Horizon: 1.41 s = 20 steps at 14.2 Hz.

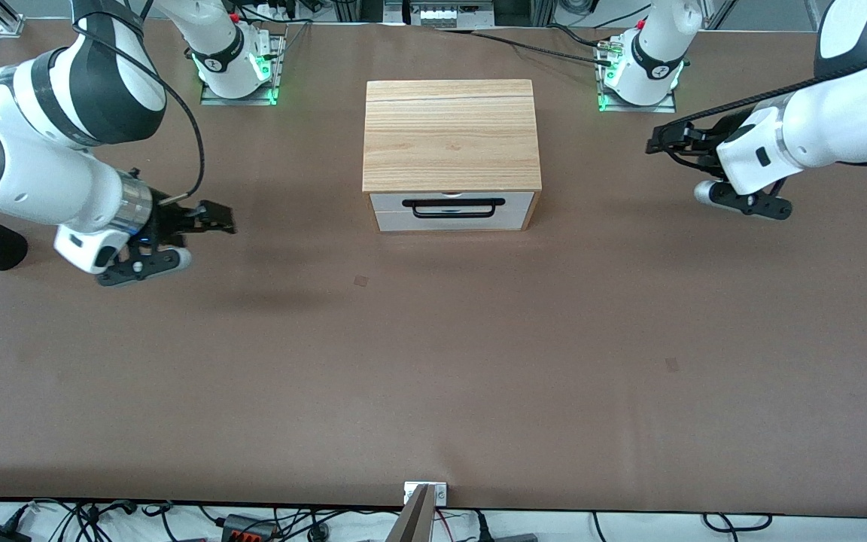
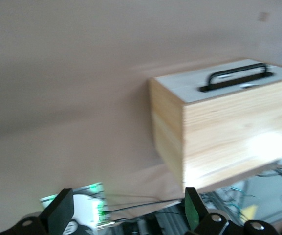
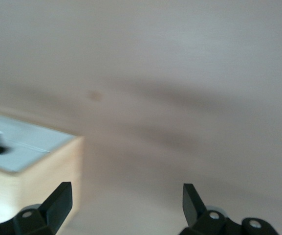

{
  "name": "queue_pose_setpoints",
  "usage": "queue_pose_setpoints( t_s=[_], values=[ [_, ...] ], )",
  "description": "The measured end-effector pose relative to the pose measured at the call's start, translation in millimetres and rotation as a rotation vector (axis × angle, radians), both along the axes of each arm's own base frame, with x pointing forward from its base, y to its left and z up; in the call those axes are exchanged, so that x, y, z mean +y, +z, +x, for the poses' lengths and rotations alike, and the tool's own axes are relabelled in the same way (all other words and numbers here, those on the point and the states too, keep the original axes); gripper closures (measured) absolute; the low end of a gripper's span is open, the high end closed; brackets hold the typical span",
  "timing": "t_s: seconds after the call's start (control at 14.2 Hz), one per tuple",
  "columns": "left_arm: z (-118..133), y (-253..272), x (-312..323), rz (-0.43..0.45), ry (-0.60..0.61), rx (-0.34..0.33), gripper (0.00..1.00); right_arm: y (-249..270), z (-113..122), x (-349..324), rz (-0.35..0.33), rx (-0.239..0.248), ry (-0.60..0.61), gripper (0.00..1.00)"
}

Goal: Pull top drawer with both arms simultaneously
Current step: 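Move the left gripper toward the handle while the right gripper approaches it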

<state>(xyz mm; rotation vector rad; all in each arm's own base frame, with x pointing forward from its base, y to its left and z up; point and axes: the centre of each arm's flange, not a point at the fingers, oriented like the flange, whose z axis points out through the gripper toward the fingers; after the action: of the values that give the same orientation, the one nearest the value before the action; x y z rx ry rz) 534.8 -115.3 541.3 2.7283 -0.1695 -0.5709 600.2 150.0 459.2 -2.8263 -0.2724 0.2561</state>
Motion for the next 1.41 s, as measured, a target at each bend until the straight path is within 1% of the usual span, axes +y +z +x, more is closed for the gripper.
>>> queue_pose_setpoints(
  t_s=[0.14,0.21,0.28,0.42,0.56,0.63,0.7,0.84,0.91,1.05,1.19,1.26,1.41],
  values=[
    [7.0,-11.3,1.4,-0.060,0.020,0.029,0.00,-20.3,4.6,10.2,0.129,0.062,-0.045,0.00],
    [11.1,-17.3,-1.1,-0.075,0.023,0.029,0.00,-32.6,7.1,15.5,0.192,0.095,-0.067,0.00],
    [16.3,-21.8,-8.0,-0.099,0.029,0.016,0.00,-44.5,9.0,22.3,0.268,0.123,-0.078,0.00],
    [26.8,-29.9,-30.9,-0.180,0.053,-0.009,0.00,-66.6,9.3,34.9,0.434,0.146,-0.059,0.00],
    [36.6,-45.1,-47.4,-0.229,0.063,-0.028,0.00,-86.3,7.2,41.4,0.552,0.158,-0.057,0.00],
    [42.0,-55.8,-50.7,-0.265,0.042,-0.047,0.00,-95.4,4.7,44.3,0.618,0.163,-0.063,0.00],
    [47.2,-70.2,-53.0,-0.325,0.013,-0.062,0.00,-105.0,1.2,47.3,0.690,0.165,-0.074,0.00],
    [60.2,-113.8,-57.7,-0.486,-0.010,-0.060,0.00,-127.2,-10.5,52.9,0.832,0.156,-0.093,0.00],
    [66.9,-139.8,-58.6,-0.549,-0.014,-0.062,0.00,-136.3,-16.8,56.8,0.880,0.143,-0.091,0.00],
    [75.8,-189.2,-57.9,-0.666,-0.009,-0.088,0.00,-152.2,-30.0,71.3,0.978,0.102,-0.092,0.00],
    [71.0,-232.5,-62.2,-0.823,0.053,-0.105,0.00,-178.0,-50.9,96.0,1.099,0.055,-0.116,0.00],
    [64.1,-250.3,-66.2,-0.888,0.087,-0.106,0.00,-197.2,-63.7,109.1,1.144,0.034,-0.124,0.00],
    [50.6,-272.7,-74.5,-0.966,0.133,-0.108,0.00,-234.9,-84.3,132.1,1.184,0.017,-0.126,0.00]
  ],
)
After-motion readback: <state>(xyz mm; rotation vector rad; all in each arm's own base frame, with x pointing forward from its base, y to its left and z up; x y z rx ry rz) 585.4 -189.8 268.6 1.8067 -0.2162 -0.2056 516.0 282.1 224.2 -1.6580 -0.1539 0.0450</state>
